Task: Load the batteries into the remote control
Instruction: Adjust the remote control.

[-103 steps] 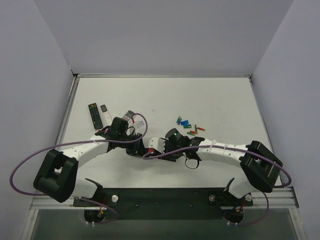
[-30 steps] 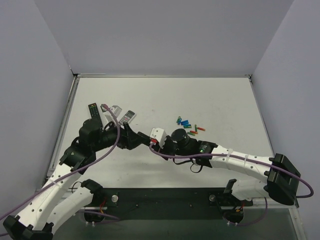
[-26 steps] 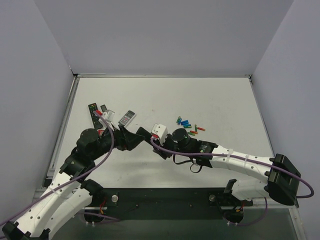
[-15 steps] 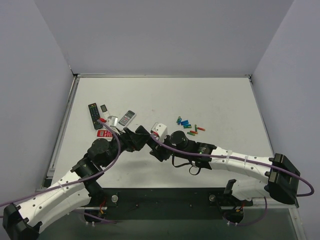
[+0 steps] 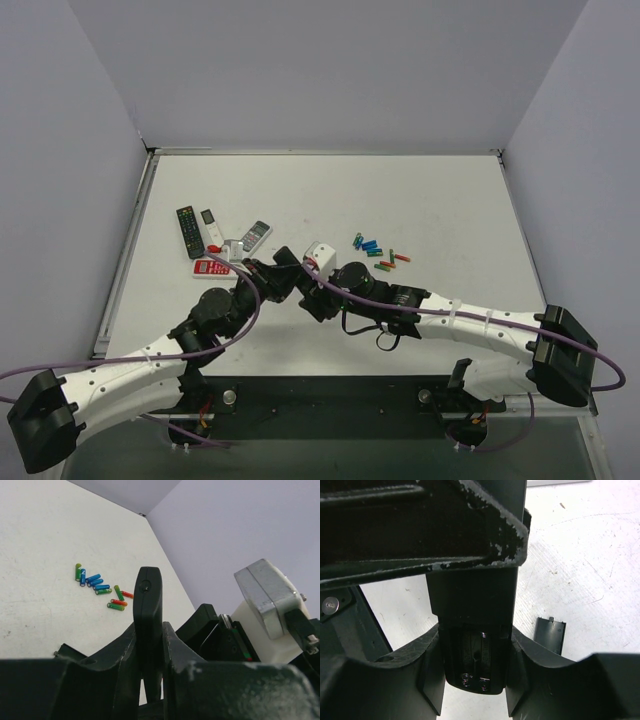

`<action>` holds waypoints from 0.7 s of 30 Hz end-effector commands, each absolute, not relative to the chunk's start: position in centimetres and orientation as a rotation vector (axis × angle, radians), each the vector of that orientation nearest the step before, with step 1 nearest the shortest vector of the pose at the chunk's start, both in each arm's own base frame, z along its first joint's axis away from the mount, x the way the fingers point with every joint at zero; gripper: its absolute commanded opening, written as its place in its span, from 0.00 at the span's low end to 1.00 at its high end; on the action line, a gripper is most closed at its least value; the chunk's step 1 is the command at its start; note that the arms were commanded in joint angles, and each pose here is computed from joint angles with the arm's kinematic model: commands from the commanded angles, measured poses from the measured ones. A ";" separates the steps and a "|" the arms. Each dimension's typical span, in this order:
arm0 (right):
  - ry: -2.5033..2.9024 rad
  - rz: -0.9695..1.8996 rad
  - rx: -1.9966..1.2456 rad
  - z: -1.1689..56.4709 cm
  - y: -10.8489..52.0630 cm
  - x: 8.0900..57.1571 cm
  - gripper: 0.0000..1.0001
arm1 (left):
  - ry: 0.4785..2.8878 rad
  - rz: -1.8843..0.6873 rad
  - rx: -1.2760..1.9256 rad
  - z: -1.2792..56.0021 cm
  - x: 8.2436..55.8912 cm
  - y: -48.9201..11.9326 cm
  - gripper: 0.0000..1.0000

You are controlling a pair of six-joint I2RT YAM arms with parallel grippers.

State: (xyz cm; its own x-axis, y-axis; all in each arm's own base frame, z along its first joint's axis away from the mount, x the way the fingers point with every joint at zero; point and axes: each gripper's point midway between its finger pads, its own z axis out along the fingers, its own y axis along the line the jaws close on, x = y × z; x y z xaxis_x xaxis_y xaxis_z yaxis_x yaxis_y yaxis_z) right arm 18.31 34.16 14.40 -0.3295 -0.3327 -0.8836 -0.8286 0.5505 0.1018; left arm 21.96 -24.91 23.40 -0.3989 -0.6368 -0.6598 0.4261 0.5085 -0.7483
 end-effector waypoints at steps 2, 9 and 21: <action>1.836 0.756 -0.871 16.9 35.0 18.8 0.35 | 1.499 -1.169 -0.236 25.6 22.7 -24.2 0.11; 1.906 0.728 -0.765 18.1 31.8 20.3 0.85 | 1.560 -1.059 -0.376 22.3 23.5 -21.4 0.00; 2.171 0.455 -0.443 19.2 21.4 25.6 0.99 | 1.662 -1.124 -0.501 17.7 24.0 -17.8 0.00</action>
State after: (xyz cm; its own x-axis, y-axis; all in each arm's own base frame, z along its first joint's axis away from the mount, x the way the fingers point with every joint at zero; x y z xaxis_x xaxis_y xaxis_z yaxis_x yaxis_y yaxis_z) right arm 24.17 24.60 18.55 -0.4989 -0.1288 -0.8570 -0.5677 0.7958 0.2108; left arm 24.82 -16.86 17.92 -0.3008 -0.7696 -0.5632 0.1688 0.5382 -0.8257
